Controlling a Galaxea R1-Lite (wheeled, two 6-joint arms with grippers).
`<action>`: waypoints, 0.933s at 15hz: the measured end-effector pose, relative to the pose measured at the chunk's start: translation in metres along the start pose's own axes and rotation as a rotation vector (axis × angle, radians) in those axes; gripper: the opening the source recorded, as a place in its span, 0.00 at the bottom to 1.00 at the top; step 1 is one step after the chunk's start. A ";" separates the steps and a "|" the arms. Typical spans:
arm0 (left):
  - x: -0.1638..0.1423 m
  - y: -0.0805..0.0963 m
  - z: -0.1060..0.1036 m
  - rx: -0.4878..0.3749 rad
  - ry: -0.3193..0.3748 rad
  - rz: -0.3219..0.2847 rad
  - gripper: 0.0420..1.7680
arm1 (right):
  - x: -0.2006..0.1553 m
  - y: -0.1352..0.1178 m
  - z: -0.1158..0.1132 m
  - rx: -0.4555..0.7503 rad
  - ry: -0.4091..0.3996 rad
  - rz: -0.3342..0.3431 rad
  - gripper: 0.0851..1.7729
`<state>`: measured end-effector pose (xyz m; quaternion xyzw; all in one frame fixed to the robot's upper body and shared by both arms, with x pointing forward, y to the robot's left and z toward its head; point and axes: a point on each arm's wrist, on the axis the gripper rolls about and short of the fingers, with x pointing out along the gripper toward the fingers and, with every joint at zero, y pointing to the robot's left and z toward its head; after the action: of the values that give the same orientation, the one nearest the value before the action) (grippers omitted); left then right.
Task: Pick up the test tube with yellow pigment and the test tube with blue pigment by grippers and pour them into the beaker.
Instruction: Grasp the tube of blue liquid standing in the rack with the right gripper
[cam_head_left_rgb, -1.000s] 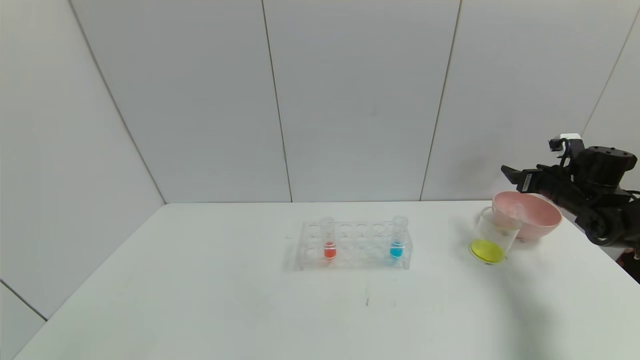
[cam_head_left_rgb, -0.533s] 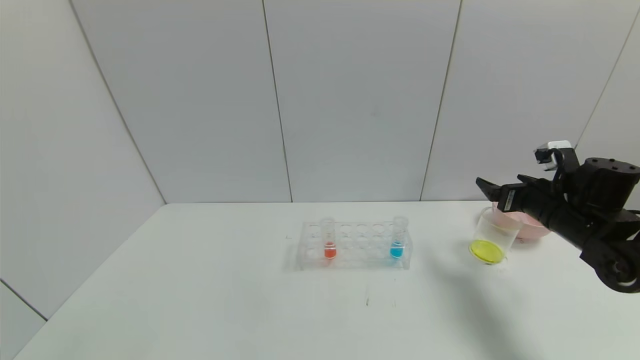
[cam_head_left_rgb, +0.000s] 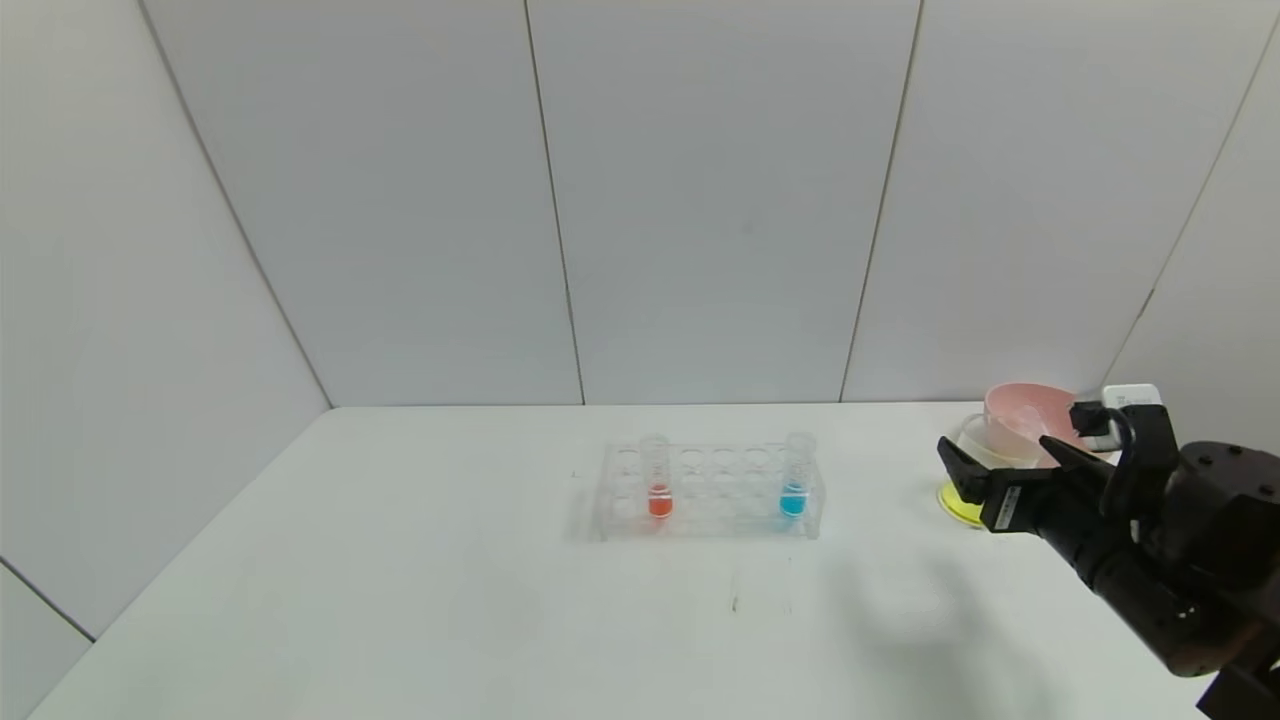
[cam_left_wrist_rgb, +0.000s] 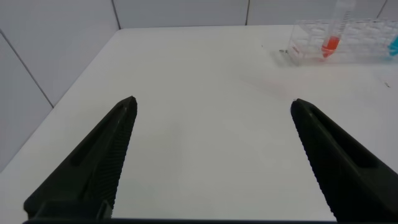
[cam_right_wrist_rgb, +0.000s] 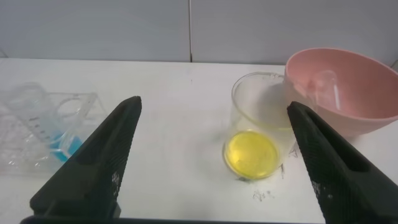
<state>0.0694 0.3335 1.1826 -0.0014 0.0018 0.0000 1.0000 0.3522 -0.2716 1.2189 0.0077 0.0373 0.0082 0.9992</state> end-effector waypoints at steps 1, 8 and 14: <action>0.000 0.000 0.000 0.000 0.000 0.000 1.00 | -0.008 0.008 -0.005 0.004 0.008 0.004 0.95; 0.000 0.000 0.000 0.000 0.000 0.000 1.00 | -0.048 0.075 -0.028 0.016 0.036 -0.007 0.96; 0.000 0.000 0.000 0.000 0.000 -0.001 1.00 | -0.050 0.131 -0.045 0.007 0.019 0.049 0.96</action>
<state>0.0694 0.3335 1.1826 -0.0014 0.0018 -0.0004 1.0000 0.2974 -0.1406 1.1802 0.0121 0.0466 0.0325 0.9983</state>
